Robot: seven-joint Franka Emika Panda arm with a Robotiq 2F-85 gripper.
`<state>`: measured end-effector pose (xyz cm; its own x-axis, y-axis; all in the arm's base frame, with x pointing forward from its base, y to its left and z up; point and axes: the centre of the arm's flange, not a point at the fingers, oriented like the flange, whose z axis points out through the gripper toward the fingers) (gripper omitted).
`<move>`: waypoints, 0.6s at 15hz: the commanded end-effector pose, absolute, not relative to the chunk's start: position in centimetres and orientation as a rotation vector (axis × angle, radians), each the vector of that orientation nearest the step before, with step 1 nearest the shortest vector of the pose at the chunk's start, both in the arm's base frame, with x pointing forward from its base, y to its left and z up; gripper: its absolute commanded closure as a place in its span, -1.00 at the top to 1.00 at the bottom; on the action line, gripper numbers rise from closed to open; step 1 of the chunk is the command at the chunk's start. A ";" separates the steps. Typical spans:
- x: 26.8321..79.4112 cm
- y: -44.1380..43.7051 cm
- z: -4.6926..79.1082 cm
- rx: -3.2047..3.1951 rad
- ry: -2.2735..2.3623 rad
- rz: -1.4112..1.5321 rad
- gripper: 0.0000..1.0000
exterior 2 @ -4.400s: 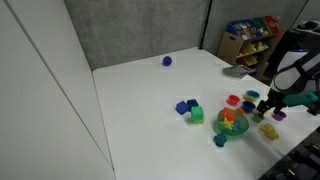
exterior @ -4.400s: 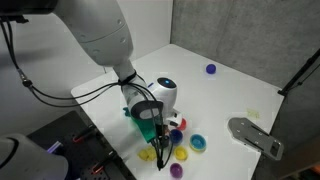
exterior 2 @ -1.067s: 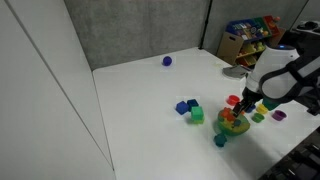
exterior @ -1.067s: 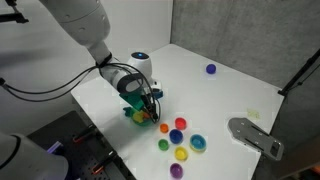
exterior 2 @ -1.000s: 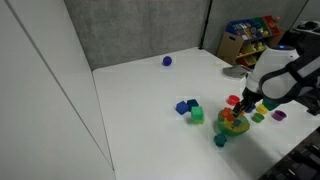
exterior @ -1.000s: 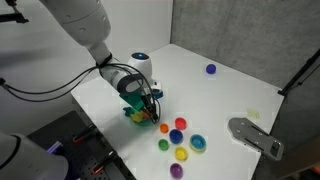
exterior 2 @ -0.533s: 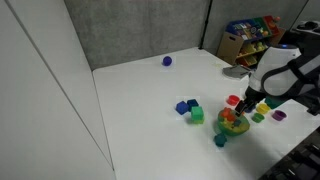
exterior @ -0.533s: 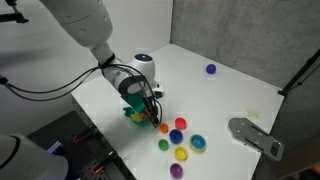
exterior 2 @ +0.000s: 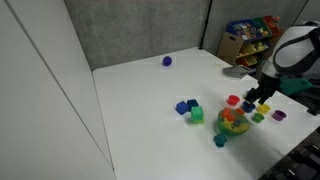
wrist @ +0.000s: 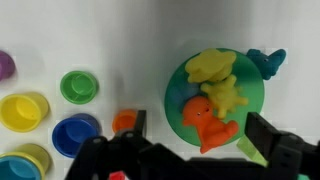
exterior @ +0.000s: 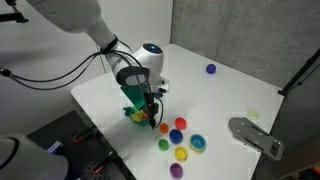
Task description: Put the light-blue cup in the yellow one, then place the yellow toy in the bowl
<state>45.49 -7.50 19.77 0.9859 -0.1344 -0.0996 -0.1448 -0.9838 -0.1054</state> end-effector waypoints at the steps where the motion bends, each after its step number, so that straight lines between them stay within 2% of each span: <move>1: 43.4 -8.7 24.4 -2.989 0.229 0.178 1.00; 9: 41.1 -10.0 31.7 -3.076 0.075 0.294 1.00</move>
<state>42.55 -10.14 28.55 0.9789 -0.0908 -0.1832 -0.1067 -0.9911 -0.0790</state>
